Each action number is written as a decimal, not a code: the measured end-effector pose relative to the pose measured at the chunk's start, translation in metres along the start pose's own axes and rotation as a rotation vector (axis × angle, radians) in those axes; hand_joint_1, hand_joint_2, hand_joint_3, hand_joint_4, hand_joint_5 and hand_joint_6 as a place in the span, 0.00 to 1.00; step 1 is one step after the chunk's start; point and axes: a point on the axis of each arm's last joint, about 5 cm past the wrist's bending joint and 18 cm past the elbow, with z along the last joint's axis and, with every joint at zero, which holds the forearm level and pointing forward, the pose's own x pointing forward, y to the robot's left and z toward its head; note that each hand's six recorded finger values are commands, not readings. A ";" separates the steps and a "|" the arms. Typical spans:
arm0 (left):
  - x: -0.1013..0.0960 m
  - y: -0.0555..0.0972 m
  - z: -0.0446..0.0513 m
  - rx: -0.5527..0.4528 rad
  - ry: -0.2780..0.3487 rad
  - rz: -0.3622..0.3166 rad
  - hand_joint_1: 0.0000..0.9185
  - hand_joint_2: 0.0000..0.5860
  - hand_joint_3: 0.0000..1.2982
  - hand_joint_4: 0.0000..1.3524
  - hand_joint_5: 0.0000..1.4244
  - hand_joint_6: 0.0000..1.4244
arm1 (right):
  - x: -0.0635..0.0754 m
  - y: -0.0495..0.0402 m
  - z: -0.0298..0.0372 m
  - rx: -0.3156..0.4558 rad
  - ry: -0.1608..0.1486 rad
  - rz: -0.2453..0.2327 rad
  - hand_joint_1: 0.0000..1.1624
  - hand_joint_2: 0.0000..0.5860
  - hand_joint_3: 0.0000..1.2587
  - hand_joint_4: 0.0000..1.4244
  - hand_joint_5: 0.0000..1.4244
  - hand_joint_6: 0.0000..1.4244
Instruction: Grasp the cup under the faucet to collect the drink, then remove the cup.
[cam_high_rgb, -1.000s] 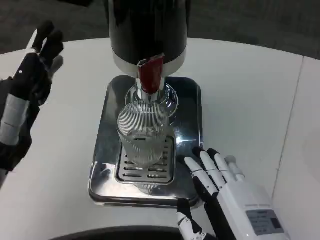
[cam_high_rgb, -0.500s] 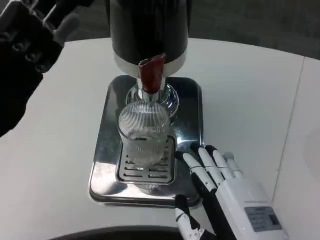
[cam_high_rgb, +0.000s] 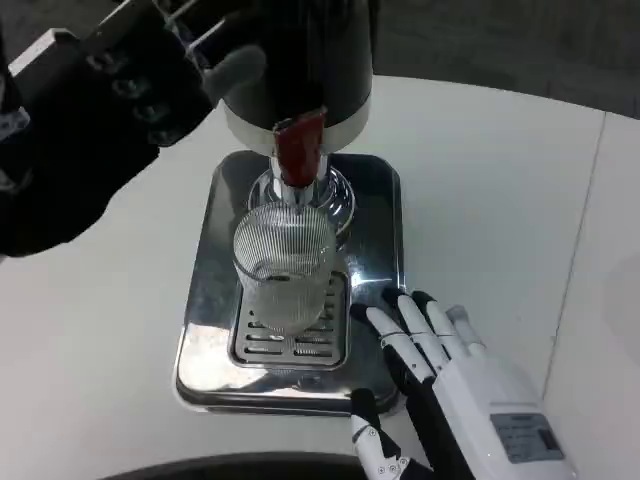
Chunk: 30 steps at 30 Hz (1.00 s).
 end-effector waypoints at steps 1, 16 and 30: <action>0.001 0.000 0.0001 0.005 0.007 -0.006 0.00 0.12 0.00 0.00 0.00 0.00 | 0.000 0.0000 0.0000 0.000 0.000 0.000 0.18 1.00 0.11 0.02 0.00 0.02; 0.034 0.001 -0.0340 -0.008 0.119 -0.101 0.00 0.12 0.00 0.00 0.00 0.00 | -0.002 -0.0024 0.0016 0.007 0.005 -0.013 0.18 1.00 0.12 0.02 0.00 0.03; 0.046 -0.009 -0.0278 0.127 0.096 -0.193 0.00 0.12 0.00 0.00 0.00 0.00 | -0.003 -0.0033 0.0025 0.013 0.016 -0.017 0.18 1.00 0.12 0.02 0.00 0.04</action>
